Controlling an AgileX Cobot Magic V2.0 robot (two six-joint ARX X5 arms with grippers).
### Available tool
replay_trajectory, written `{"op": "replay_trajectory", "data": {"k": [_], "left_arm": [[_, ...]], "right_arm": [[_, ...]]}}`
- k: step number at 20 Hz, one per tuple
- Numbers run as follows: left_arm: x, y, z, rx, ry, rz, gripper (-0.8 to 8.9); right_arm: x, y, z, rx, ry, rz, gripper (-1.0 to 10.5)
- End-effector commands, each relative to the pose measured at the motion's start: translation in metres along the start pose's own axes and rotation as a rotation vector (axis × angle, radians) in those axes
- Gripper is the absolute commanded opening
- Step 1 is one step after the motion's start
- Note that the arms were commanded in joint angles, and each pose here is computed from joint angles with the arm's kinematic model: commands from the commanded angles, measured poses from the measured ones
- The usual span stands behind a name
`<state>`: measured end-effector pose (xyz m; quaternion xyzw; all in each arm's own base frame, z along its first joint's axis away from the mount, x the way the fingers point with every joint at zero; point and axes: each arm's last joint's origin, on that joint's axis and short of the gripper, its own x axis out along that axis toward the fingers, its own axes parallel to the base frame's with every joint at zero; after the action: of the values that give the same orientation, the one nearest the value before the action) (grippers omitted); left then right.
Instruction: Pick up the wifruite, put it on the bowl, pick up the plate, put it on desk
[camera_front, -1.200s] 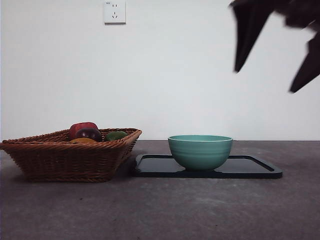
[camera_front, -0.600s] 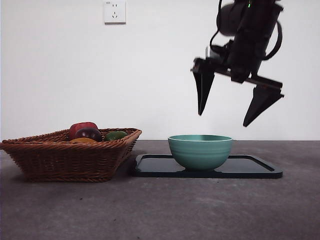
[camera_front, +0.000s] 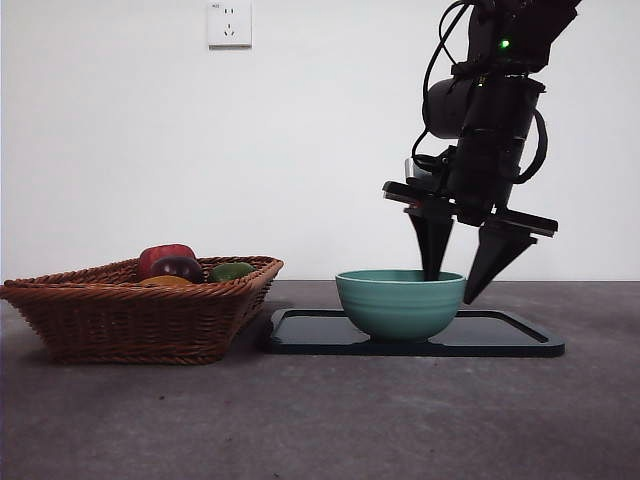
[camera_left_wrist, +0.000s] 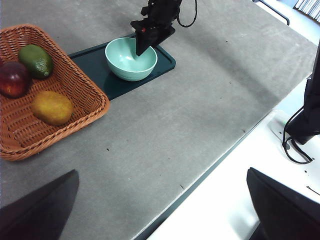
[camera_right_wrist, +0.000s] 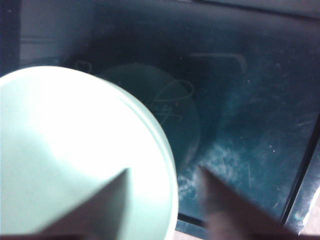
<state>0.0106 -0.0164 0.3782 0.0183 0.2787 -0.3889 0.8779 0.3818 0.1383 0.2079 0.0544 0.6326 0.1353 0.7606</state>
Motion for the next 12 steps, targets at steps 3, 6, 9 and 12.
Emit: {"op": "replay_trajectory", "data": {"k": [3, 6, 9, 12], "left_arm": [[-0.002, -0.001, 0.003, 0.009, -0.015, -0.01, 6.57], [-0.002, -0.001, 0.003, 0.009, -0.015, -0.01, 6.57], [-0.002, -0.001, 0.003, 0.009, -0.015, -0.01, 6.57], [-0.002, -0.001, 0.003, 0.009, -0.016, -0.01, 6.57]], "right_arm": [[0.003, 0.001, 0.005, -0.023, -0.008, -0.013, 0.1], [-0.004, -0.002, 0.006, -0.016, -0.022, -0.02, 0.1], [-0.028, 0.001, 0.001, -0.051, -0.055, 0.01, 0.1], [-0.057, 0.005, -0.01, -0.114, -0.059, 0.007, 0.1]]}}
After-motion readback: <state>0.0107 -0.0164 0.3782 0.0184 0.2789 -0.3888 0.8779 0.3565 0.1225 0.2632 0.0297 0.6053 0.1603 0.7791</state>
